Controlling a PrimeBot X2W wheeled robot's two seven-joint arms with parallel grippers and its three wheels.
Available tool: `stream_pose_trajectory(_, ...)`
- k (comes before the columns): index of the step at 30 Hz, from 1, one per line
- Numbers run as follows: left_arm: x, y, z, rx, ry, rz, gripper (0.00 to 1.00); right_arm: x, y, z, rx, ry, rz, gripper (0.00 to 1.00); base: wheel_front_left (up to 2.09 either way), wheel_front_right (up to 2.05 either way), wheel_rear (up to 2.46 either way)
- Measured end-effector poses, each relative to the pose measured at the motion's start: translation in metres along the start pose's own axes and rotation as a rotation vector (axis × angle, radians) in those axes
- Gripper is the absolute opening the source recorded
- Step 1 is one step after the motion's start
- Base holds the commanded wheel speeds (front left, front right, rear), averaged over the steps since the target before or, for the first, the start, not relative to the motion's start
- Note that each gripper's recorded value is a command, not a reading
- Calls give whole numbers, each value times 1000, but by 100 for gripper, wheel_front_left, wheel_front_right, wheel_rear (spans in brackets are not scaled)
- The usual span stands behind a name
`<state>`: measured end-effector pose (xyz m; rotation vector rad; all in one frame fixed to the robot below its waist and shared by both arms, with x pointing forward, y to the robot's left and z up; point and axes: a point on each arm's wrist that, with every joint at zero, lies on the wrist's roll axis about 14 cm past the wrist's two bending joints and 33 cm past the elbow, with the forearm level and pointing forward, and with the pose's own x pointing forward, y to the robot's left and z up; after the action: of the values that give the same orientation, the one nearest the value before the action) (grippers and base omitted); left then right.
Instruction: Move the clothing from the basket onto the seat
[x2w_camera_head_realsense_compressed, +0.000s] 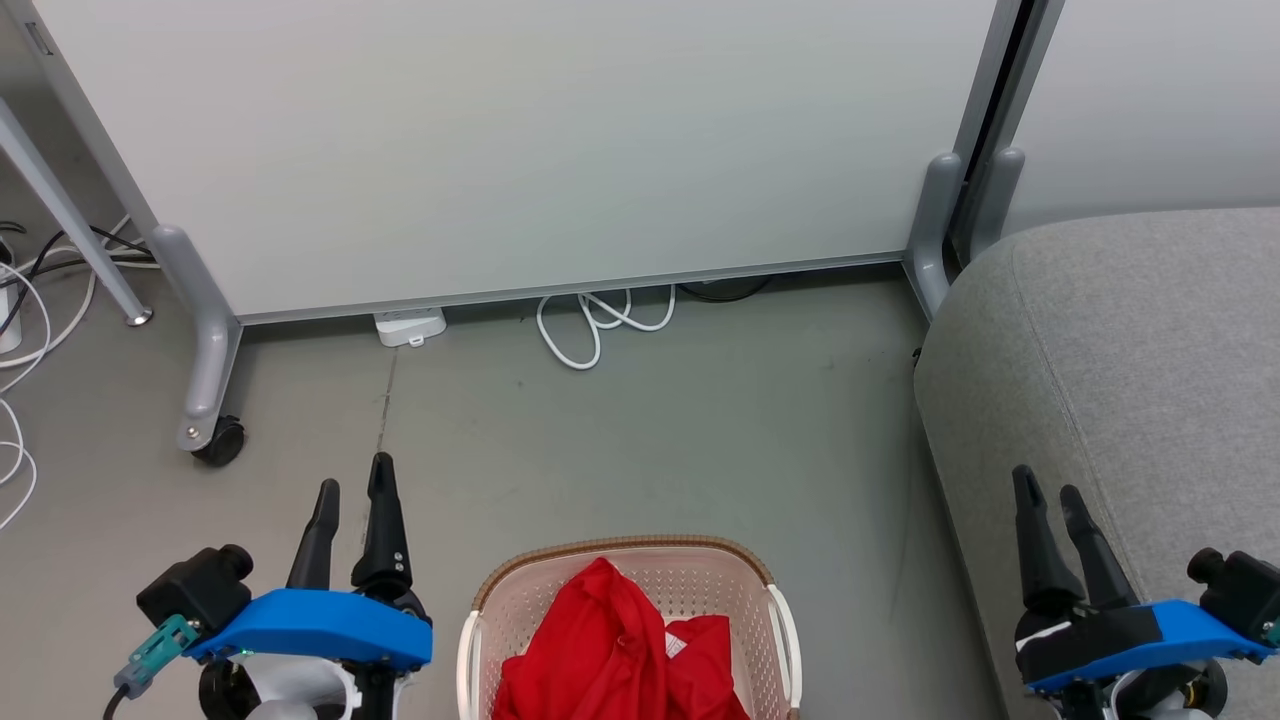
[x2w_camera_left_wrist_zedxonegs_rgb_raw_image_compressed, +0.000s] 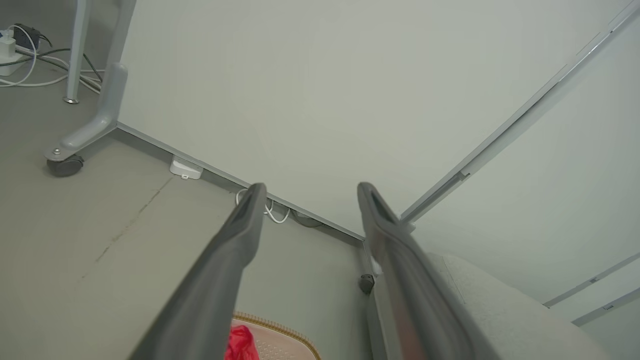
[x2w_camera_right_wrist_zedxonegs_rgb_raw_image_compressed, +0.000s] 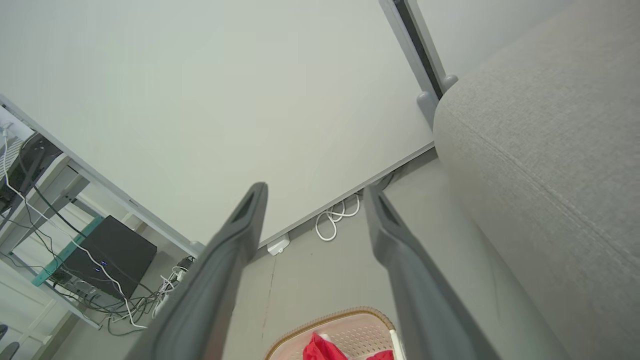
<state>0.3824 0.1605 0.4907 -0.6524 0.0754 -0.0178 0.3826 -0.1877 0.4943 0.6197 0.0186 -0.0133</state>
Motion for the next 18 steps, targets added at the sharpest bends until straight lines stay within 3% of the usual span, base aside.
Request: stream_pose_trajectory(18,2,-11,-2,197,-19,-45,100,2,7,0,-210,-15,37,100,0,0,0)
